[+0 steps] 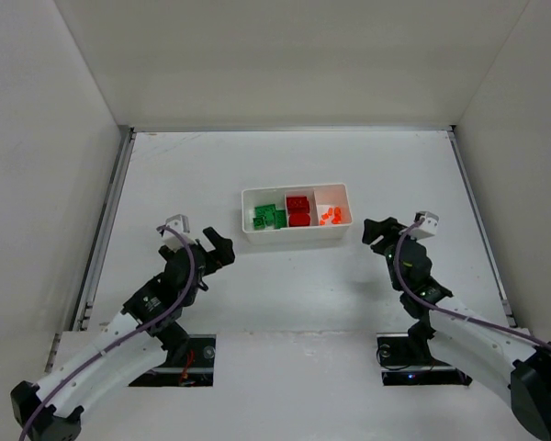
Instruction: Sort the legos into containers by color
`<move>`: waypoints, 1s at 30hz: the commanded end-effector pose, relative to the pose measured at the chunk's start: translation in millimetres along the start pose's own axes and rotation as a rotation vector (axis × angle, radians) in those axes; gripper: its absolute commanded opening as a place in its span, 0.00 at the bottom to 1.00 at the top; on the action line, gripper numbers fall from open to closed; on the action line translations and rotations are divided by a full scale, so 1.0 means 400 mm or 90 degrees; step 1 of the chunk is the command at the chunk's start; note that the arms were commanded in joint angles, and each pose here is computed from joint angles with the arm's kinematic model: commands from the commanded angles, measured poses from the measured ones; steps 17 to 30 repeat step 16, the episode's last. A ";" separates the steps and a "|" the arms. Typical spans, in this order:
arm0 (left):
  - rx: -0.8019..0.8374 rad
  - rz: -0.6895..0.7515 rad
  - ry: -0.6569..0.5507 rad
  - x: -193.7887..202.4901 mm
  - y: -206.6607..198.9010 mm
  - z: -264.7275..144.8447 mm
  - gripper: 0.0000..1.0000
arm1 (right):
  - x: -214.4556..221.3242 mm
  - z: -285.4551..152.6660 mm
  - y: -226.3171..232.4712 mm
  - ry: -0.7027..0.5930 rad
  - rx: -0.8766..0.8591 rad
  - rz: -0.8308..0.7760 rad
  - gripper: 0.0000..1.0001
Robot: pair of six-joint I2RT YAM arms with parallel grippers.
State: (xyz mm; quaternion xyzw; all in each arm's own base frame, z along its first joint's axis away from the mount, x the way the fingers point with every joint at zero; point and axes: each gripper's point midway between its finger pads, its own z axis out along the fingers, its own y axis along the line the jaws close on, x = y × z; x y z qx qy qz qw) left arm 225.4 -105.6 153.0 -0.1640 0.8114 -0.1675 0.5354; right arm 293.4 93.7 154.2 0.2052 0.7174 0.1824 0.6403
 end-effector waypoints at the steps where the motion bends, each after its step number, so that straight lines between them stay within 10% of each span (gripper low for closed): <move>1: -0.017 -0.019 0.039 0.047 0.028 -0.002 1.00 | -0.024 0.012 0.011 -0.046 -0.012 0.011 0.64; 30: -0.051 0.027 0.135 0.131 0.024 0.009 1.00 | 0.035 0.019 0.003 -0.016 -0.003 -0.003 0.68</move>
